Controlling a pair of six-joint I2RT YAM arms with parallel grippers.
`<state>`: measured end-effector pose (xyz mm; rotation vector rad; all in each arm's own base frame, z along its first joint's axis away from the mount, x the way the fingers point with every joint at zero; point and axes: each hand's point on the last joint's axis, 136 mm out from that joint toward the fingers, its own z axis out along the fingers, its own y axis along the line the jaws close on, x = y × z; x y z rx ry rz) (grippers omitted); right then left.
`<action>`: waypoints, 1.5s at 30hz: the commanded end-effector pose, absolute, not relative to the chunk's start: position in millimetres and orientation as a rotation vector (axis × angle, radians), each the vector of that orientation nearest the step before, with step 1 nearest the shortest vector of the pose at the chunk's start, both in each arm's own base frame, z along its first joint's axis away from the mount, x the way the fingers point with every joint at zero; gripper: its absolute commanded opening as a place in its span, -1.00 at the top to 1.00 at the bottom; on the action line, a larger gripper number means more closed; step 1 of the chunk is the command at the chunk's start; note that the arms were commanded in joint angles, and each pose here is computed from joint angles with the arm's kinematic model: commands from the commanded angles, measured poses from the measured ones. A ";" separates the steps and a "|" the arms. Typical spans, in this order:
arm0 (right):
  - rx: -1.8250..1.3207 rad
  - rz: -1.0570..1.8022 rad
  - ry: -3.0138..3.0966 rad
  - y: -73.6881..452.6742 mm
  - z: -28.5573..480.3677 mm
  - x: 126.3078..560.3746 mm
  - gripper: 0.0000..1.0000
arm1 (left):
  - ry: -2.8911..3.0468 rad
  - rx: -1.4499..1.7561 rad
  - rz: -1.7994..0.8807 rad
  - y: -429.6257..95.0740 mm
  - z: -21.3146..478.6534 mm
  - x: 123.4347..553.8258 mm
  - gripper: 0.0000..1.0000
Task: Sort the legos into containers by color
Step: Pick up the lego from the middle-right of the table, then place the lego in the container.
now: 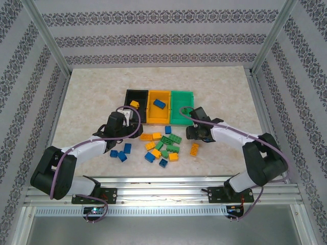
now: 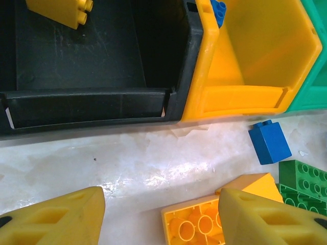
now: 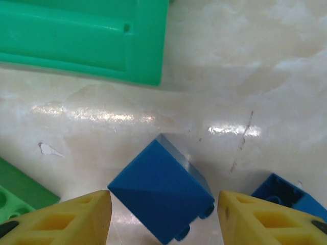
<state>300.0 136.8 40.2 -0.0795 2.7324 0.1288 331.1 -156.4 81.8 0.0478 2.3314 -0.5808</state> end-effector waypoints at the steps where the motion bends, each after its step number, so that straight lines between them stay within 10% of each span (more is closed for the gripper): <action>1: -0.138 0.053 2.739 134.8 42.9 308.2 -0.15 | 2.267 0.028 -0.613 -154.8 95.1 338.1 -0.20; 10: -0.202 -0.013 2.807 137.9 26.1 307.5 -0.11 | 2.266 0.022 -0.619 -153.6 94.2 337.9 -0.21; 21: -0.262 -0.014 2.777 152.2 30.9 305.5 0.49 | 2.272 0.022 -0.614 -152.7 91.9 338.3 -0.21; 45: -0.415 0.343 2.433 309.7 142.5 406.6 0.48 | 2.274 -0.014 -0.632 -147.3 90.1 339.8 -0.22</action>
